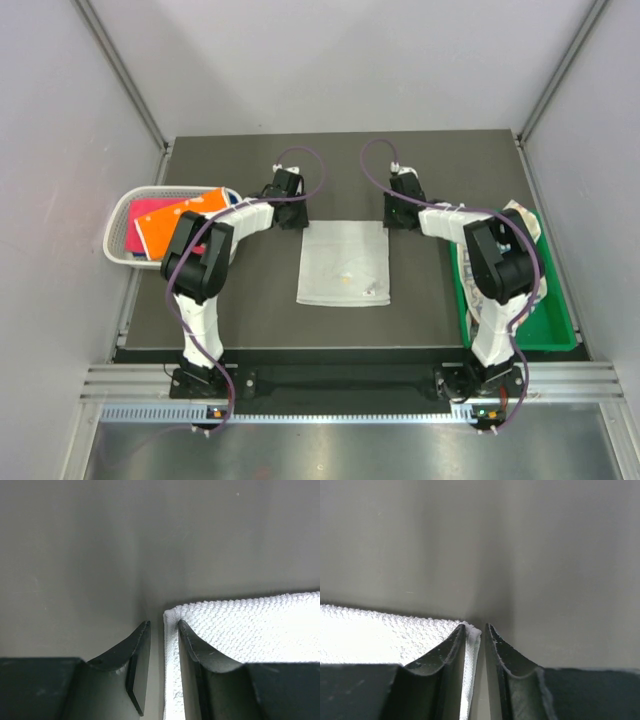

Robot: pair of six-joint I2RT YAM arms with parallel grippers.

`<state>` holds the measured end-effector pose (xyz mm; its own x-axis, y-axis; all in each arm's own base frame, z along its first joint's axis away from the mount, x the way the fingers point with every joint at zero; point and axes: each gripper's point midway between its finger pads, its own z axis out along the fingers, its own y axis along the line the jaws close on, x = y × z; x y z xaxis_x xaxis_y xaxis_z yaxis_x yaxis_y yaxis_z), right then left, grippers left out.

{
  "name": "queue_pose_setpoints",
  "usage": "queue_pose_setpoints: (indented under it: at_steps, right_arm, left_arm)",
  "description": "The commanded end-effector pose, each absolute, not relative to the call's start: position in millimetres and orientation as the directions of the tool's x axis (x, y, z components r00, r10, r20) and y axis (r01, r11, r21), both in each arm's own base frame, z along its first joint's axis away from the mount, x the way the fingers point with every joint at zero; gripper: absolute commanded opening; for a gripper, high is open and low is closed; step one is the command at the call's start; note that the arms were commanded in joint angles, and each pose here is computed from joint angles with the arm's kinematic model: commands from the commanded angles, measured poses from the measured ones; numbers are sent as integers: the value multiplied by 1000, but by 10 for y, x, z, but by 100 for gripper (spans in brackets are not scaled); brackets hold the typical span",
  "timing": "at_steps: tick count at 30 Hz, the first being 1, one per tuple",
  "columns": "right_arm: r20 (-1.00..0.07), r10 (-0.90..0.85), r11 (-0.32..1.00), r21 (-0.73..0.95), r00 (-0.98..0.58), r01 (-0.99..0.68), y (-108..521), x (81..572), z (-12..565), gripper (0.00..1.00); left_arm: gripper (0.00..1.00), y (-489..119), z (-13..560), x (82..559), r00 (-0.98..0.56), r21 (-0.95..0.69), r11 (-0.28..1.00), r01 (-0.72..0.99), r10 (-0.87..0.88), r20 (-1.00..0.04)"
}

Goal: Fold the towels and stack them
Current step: Fold the towel

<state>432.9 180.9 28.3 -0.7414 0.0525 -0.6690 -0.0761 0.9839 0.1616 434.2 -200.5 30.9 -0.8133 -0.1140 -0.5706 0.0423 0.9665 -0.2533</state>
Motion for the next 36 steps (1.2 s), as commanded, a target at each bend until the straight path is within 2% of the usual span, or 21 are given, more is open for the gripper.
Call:
queue_pose_setpoints:
  at_steps: [1,6,11,13,14,17,23,27,36]
  right_arm:
    - [-655,26,983,155,-755,-101,1894,4346,243,20]
    - [-654,20,983,151,-757,-104,1905,4374,240,11]
    - [-661,14,983,148,-750,-112,1931,4442,284,8]
    - [-666,14,983,146,-746,-113,1932,4473,298,6]
    - [-669,11,982,147,-743,-117,1935,4489,318,6]
    - [-681,17,981,154,-732,-120,1936,4543,368,5]
    - [-713,43,969,200,-700,-144,1931,4673,488,4]
    - [-743,75,962,229,-665,-148,1911,4739,604,2]
    - [-839,146,946,274,-524,-175,1879,4920,1238,1]
  left_arm:
    - [34,-2082,414,4416,-783,-294,955,49,-146,-605]
    - [34,-2140,312,4392,-800,-318,946,55,-149,-581]
    - [32,-2123,229,4383,-805,-314,949,37,-157,-572]
    - [27,-2110,196,4395,-807,-309,951,28,-161,-568]
    - [19,-2114,205,4409,-805,-309,951,27,-163,-570]
    - [15,-2111,209,4448,-798,-313,950,27,-168,-579]
    - [11,-2137,279,4578,-757,-355,933,53,-195,-624]
    - [0,-2134,371,4690,-716,-371,926,66,-215,-664]
    - [0,-2212,993,5067,-572,-416,899,134,-273,-773]
